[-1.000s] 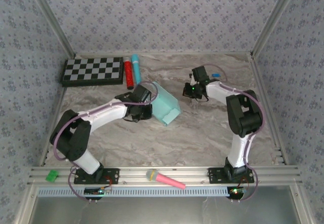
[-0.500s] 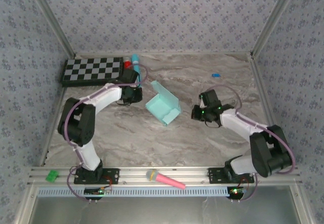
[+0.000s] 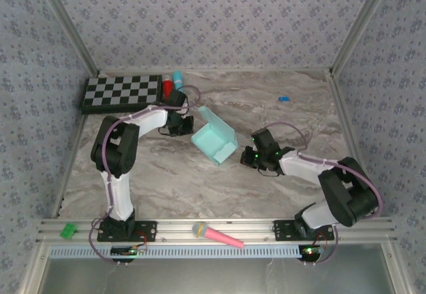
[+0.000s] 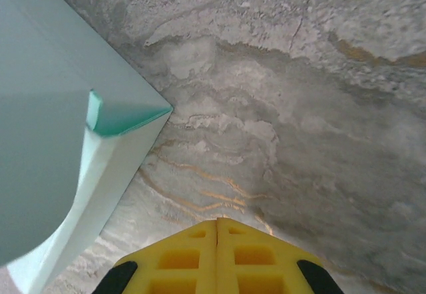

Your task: Fold the paper box

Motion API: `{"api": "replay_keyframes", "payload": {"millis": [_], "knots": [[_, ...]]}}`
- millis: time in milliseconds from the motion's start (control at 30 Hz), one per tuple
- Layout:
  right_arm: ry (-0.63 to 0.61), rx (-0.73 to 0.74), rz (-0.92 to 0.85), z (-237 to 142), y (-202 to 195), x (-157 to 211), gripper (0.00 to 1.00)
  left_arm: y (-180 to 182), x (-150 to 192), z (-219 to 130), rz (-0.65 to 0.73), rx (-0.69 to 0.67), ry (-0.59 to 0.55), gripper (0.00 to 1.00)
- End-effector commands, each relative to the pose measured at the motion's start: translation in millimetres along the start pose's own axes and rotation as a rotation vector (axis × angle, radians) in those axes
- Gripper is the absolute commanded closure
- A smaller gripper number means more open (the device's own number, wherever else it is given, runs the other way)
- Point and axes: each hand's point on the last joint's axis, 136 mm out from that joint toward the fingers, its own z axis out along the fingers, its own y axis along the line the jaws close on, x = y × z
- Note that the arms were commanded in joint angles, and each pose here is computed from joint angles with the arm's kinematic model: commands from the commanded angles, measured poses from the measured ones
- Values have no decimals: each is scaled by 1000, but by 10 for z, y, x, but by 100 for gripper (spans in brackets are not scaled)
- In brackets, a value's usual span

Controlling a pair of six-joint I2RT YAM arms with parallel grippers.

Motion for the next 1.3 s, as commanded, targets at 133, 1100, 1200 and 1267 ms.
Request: {"api": "replay_keyframes", "payload": {"millis": [133,1100,1200,1267], "knots": [[-31,-54,1,108,233,-294,100,-125,266,-100,-3,85,34,100],[17,61,-175,75,52,-905,96,-4,768,-656,-66,-86,-110,92],[3,71,-165,-21,-5,-899,94,97,730,-857,-31,-145,-165,84],[-10,71,-157,-90,-46,-902,93,166,712,-985,-7,-181,-201,76]]}}
